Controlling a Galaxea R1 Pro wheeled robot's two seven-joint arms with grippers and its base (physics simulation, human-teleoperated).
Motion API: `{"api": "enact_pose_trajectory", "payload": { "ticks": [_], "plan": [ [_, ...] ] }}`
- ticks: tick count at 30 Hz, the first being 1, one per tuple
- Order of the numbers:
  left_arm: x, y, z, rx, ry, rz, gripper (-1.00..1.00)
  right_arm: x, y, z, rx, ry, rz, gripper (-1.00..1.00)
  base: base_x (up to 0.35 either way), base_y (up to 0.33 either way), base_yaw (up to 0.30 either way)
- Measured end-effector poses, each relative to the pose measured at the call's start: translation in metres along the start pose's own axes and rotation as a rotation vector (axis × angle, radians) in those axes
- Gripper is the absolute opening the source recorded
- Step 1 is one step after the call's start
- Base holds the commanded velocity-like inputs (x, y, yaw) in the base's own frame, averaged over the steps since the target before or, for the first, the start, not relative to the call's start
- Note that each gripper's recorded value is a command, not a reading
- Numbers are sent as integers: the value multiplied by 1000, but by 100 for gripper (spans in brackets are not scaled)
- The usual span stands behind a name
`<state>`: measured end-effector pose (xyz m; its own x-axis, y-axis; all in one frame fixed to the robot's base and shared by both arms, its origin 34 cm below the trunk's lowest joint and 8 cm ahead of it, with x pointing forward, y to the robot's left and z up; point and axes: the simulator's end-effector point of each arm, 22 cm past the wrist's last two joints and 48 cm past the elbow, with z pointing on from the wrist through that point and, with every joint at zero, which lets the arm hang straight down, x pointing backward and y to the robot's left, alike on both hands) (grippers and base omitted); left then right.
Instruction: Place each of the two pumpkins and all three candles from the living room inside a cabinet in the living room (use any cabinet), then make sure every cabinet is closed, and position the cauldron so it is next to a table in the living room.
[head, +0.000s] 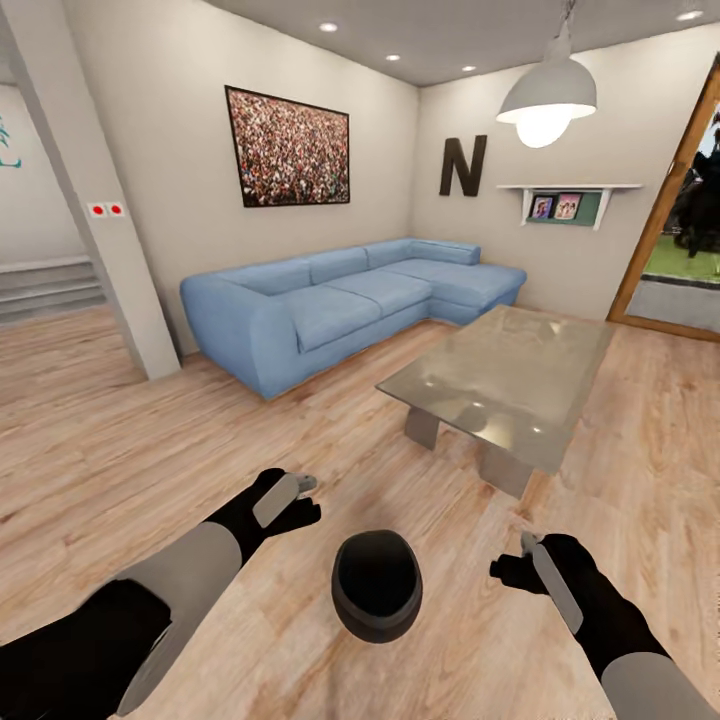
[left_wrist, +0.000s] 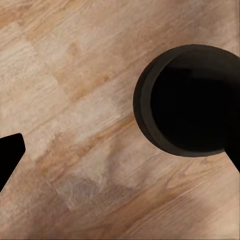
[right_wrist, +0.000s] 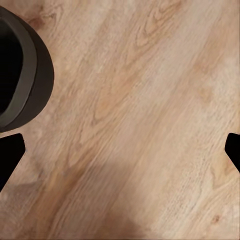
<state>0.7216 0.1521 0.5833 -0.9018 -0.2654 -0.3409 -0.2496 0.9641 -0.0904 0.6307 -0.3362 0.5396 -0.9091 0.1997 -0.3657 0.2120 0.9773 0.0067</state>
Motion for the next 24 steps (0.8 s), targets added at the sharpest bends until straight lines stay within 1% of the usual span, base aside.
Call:
{"api": "enact_pose_trajectory", "payload": {
  "ticks": [12, 19, 21, 24],
  "plan": [
    [1, -3, -4, 7, -2, 4, 100, -3, 1, -4, -3, -9, 1, 100, 170, 308, -284],
    [7, -12, -9, 18, 19, 26, 100, -4, 5, -6, -9, -13, 0, 100, 199, 293, -283],
    [8, -13, -9, 20, 20, 28, 100, -4, 6, -7, -10, -14, 0, 100, 181, 219, -271],
    [9, -15, -10, 23, 20, 31, 100, -4, 6, -7, -11, -16, 0, 100, 71, 78, -122]
  ]
}}
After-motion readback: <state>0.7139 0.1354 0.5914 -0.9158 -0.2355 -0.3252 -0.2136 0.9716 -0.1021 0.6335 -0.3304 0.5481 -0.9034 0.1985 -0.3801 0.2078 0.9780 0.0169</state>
